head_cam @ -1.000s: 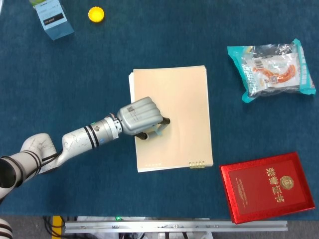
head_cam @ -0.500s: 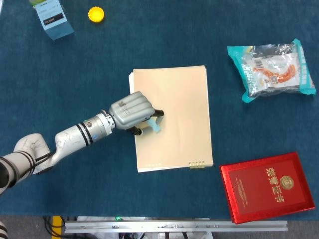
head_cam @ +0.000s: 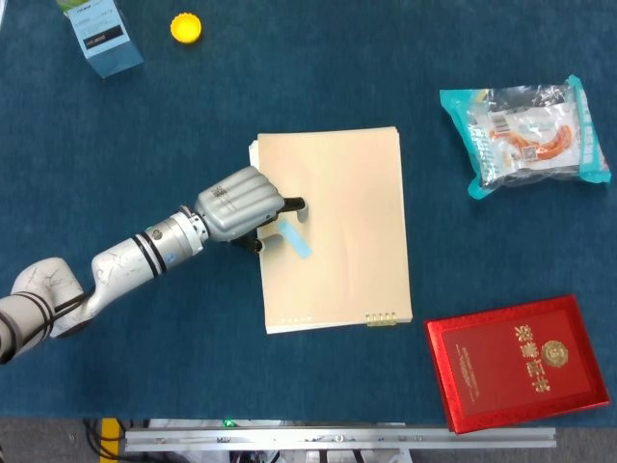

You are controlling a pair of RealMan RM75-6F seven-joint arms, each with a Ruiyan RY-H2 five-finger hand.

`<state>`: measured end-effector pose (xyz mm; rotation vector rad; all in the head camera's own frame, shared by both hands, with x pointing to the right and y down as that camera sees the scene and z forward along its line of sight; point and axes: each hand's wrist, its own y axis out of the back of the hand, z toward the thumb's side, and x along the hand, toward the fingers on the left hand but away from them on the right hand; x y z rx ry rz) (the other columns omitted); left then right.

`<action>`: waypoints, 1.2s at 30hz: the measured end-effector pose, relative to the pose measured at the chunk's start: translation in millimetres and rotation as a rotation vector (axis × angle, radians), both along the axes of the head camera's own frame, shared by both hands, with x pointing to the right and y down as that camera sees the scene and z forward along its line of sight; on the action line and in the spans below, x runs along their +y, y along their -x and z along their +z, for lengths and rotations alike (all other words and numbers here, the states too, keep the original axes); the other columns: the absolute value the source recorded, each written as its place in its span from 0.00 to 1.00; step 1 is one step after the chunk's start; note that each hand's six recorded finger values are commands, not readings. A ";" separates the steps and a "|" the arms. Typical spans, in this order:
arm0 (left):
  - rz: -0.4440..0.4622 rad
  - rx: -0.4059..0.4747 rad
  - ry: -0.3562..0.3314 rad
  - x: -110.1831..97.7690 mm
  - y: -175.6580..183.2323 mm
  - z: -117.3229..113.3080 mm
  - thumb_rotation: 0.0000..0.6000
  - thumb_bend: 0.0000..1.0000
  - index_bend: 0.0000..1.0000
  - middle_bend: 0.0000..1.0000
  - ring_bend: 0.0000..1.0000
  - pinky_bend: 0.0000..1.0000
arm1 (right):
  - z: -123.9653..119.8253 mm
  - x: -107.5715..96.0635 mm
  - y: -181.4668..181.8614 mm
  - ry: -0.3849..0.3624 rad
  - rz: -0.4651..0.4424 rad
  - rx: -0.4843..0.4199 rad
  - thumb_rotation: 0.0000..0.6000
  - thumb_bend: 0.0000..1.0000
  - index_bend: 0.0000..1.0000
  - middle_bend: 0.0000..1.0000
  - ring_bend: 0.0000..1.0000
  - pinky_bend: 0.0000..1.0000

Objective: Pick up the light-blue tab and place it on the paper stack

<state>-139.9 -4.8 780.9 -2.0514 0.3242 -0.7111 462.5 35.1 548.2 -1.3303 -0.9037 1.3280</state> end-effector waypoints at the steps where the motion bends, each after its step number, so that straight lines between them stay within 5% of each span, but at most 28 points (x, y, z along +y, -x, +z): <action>1: 0.001 -0.002 -0.007 -0.3 1.0 -0.9 1.00 0.36 0.44 0.93 0.92 0.78 | 0.0 0.1 0.1 0.000 -0.001 0.000 1.00 0.12 0.16 0.38 0.35 0.46; 12: -0.002 -0.066 -0.040 0.7 11.5 -6.5 1.00 0.37 0.42 0.92 0.92 0.78 | 0.0 0.9 -2.0 -0.002 0.002 -0.008 1.00 0.13 0.16 0.38 0.35 0.46; 19: -0.002 -0.087 -0.052 1.2 10.2 -11.8 0.64 0.52 0.37 0.92 0.92 0.78 | 0.2 1.2 -3.7 -0.001 0.002 -0.009 1.00 0.13 0.16 0.38 0.35 0.46; 36: 0.032 -0.156 -0.068 11.2 11.9 -6.4 0.52 0.56 0.35 0.92 0.92 0.78 | 0.4 1.5 -5.7 -0.001 0.006 -0.010 1.00 0.13 0.16 0.38 0.36 0.46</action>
